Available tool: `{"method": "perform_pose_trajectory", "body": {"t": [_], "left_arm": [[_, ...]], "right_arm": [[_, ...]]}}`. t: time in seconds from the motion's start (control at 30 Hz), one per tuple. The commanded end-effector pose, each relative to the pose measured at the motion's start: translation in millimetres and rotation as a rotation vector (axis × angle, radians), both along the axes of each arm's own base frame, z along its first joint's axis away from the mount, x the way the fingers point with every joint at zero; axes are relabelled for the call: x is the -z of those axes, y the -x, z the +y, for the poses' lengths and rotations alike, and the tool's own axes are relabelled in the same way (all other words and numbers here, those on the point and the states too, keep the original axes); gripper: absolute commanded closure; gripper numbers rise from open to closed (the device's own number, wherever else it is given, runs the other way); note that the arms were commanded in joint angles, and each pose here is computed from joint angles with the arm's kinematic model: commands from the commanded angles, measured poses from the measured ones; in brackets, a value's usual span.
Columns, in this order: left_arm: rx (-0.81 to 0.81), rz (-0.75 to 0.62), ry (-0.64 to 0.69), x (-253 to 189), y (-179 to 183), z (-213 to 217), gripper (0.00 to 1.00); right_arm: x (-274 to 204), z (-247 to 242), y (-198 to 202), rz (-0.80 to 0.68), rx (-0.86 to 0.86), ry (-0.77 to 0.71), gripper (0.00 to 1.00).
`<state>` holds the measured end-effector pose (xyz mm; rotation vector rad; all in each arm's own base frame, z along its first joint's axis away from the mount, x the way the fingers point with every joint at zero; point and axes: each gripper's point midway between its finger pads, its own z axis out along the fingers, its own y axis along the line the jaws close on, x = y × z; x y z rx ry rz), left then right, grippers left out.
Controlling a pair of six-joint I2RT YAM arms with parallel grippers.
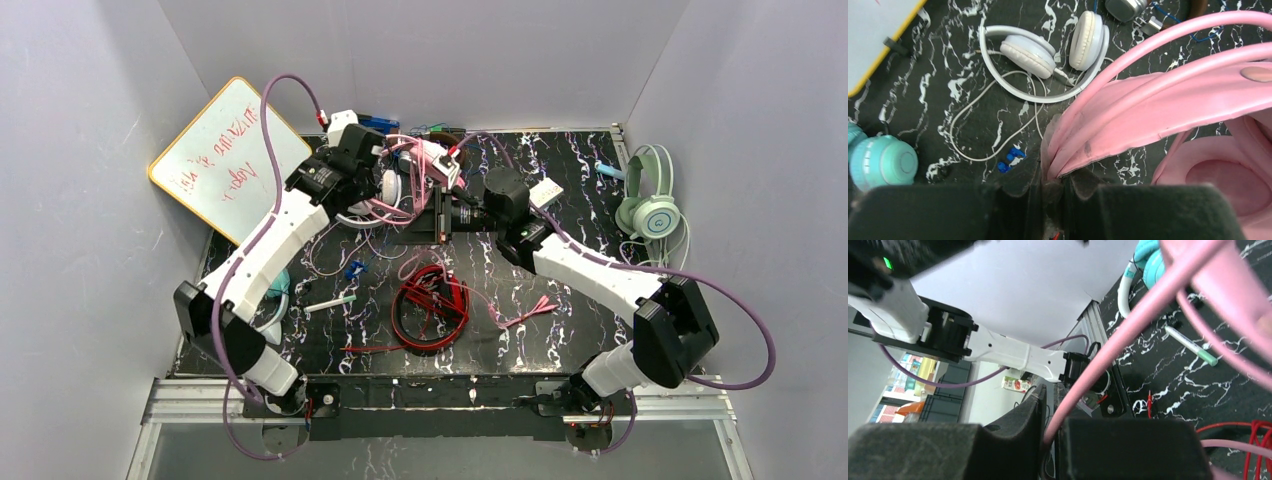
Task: Wrap the headphones
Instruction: Wrap the headphones cable around the headphones.
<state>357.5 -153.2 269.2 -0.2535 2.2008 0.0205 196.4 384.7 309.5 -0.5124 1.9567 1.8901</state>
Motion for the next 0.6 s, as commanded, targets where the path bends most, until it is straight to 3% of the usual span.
{"method": "perform_pose_trajectory", "body": {"t": [0.0,0.27,0.57], "left_arm": [[-0.044,0.026,0.232,-12.6,-11.0,-16.3,1.00],[-0.102,0.157,0.394,5.7,-26.0,-11.3,1.00],[-0.162,0.063,0.381,-32.9,-46.2,11.8,1.00]], "right_arm": [[-6.1,-4.1,16.2,-0.069,-0.018,-0.042,0.81],[28.8,-9.4,35.7,-0.059,-0.041,0.008,0.81],[73.7,-19.2,65.2,-0.029,-0.073,0.047,0.81]]}}
